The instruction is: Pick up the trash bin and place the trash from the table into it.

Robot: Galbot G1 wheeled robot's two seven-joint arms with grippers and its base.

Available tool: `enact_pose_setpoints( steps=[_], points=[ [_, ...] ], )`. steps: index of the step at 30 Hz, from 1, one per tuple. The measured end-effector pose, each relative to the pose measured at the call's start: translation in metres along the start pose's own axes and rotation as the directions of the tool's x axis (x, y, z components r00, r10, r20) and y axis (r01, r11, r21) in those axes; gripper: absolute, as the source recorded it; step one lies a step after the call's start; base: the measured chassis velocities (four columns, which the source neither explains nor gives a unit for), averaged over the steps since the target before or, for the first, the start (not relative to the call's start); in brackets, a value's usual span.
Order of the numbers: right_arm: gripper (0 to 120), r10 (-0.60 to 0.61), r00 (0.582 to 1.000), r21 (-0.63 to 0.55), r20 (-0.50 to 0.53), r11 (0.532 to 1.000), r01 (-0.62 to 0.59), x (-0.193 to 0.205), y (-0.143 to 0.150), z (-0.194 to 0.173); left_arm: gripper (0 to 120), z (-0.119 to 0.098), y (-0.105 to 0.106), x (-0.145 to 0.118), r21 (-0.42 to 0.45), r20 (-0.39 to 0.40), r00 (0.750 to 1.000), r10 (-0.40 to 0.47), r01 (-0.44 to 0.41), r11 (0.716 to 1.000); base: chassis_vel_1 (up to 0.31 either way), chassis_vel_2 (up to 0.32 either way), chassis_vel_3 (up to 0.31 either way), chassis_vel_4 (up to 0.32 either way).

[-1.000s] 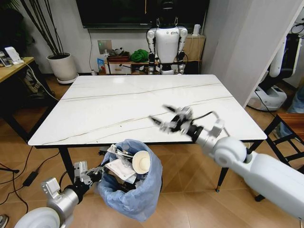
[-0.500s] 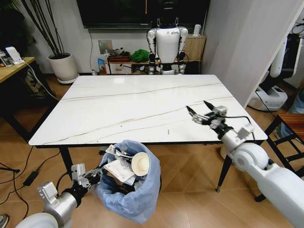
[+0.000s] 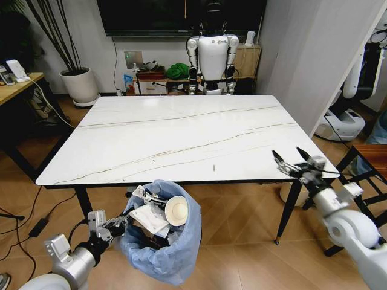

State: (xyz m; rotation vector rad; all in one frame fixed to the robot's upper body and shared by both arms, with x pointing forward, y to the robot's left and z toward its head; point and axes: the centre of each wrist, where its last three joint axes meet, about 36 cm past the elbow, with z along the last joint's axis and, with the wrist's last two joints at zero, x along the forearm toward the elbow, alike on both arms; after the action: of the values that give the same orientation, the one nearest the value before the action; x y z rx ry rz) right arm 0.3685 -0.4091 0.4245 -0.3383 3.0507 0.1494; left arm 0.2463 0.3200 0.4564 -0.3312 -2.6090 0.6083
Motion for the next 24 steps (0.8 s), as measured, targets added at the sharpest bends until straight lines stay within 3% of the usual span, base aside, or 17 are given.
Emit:
enact_pose_setpoints(
  steps=[13, 24],
  points=[
    [100, 0.060, 0.998, 0.035, 0.010, 0.998, -0.060, 0.053, -0.016, 0.010, 0, 0.001, -0.007, 0.019, -0.045, 0.010, 1.000, -0.014, 0.014, 0.999, 0.000, 0.000, 0.000, 0.000],
    [100, 0.079, 0.997, 0.034, 0.019, 0.996, -0.080, 0.058, -0.020, 0.012, 0, 0.001, -0.007, 0.027, -0.091, 0.027, 0.999, -0.029, 0.032, 0.995, 0.000, 0.000, 0.000, 0.000]
  ],
)
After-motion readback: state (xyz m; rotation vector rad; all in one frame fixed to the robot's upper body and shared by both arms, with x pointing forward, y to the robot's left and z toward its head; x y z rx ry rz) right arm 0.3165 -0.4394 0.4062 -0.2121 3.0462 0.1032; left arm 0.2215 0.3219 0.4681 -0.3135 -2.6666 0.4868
